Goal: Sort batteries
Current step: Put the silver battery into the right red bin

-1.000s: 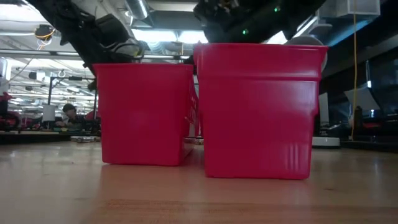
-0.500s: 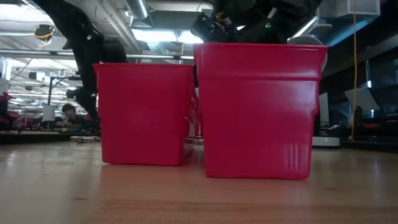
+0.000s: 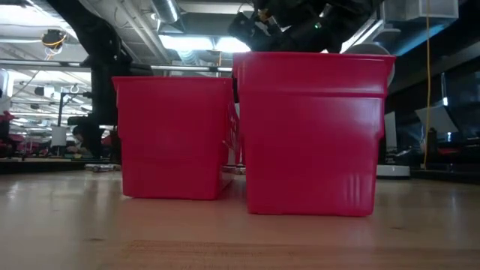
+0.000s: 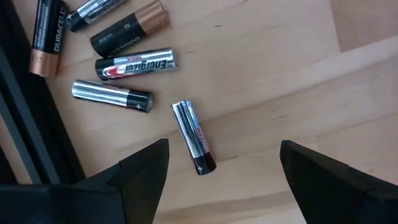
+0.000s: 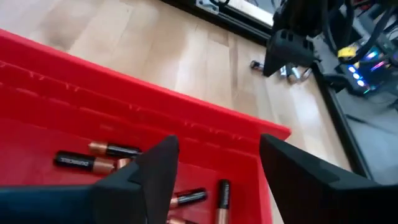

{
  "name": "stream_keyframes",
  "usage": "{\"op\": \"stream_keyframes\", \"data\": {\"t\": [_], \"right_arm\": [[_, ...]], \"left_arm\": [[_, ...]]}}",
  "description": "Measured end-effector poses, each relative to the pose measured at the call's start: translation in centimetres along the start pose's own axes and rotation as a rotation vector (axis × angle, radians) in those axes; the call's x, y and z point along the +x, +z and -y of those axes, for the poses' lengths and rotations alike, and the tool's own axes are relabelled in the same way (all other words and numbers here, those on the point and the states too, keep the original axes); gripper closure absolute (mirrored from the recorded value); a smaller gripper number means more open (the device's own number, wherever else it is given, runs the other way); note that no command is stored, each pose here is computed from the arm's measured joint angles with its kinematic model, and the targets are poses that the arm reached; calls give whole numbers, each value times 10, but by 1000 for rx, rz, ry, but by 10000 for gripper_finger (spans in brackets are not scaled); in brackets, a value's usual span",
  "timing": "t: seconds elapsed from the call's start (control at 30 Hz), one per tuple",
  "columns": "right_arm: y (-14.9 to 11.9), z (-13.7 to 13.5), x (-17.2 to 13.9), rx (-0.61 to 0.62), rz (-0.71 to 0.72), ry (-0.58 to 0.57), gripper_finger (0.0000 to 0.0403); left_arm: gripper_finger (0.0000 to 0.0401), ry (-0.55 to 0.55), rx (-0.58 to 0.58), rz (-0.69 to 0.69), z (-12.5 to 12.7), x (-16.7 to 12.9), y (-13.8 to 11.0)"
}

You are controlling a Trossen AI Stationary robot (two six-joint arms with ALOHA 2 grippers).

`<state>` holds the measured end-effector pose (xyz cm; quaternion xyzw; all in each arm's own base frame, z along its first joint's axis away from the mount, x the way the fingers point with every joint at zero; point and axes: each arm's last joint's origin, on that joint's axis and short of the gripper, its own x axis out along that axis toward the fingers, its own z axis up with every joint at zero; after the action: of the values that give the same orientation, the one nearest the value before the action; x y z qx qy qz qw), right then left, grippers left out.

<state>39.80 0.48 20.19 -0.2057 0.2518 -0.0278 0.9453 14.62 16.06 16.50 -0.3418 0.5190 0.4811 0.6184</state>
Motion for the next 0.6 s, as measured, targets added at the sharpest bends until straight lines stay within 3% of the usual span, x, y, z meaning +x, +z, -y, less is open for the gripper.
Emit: {"op": "stream_keyframes", "data": {"t": [0.23, 0.6], "right_arm": [[4, 7, -23, 12, -103, -7, 187], [23, 27, -95, 95, -115, 54, 228]], "left_arm": [[105, 41, -27, 2, 0, 3, -4], [116, 32, -55, 27, -1, 16, -11]]}}
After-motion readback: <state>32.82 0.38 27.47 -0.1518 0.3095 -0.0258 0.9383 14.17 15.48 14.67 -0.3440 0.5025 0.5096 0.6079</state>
